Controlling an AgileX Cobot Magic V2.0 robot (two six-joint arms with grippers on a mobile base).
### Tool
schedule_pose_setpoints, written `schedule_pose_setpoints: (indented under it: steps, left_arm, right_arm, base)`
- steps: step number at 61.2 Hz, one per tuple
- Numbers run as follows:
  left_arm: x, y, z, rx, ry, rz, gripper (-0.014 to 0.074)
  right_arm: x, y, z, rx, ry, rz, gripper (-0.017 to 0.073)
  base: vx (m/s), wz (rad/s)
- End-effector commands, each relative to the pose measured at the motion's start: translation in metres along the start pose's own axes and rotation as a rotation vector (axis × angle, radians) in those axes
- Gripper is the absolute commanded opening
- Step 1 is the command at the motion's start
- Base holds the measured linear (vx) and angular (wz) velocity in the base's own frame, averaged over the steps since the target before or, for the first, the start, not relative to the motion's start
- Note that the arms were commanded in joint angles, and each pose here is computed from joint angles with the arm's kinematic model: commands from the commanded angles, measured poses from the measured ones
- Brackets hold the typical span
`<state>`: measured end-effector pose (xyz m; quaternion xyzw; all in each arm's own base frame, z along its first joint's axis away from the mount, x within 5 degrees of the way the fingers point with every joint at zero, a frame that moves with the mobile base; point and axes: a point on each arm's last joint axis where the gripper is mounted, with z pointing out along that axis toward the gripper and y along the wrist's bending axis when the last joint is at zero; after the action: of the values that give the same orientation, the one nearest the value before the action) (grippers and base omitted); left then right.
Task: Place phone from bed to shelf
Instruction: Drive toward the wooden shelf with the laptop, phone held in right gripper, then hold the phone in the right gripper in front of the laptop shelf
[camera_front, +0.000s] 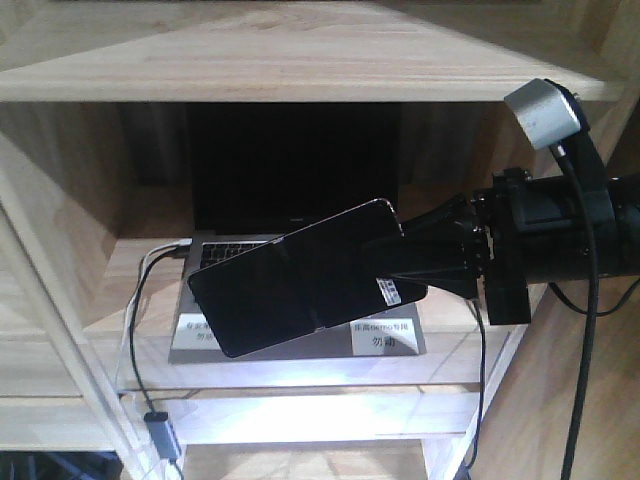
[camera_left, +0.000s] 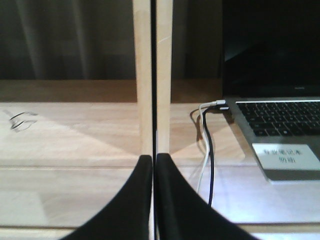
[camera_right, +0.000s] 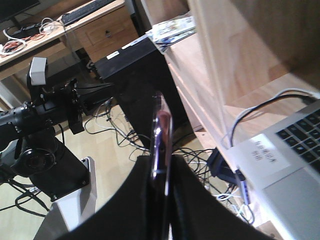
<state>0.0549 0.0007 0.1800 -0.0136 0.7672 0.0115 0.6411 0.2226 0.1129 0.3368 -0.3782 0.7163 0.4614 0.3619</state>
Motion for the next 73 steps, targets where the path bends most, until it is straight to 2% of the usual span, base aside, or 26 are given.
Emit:
schedule_pose_setpoints:
  steps: [1,73]
  left_arm:
    - [-0.0052,0.0004,-0.0003,-0.002,-0.067,-0.012,0.0001]
    - [-0.0052,0.0004,-0.0003,-0.002,-0.067,-0.012,0.0001]
  right_arm:
    - [-0.0158,0.02,-0.0071,-0.102,-0.088,-0.02,-0.0004]
    - [-0.0158,0.0201,-0.0071,-0.103,-0.088,-0.02,-0.0004]
  base:
    - [0.13,-0.08]
    - [0.06,0.0]
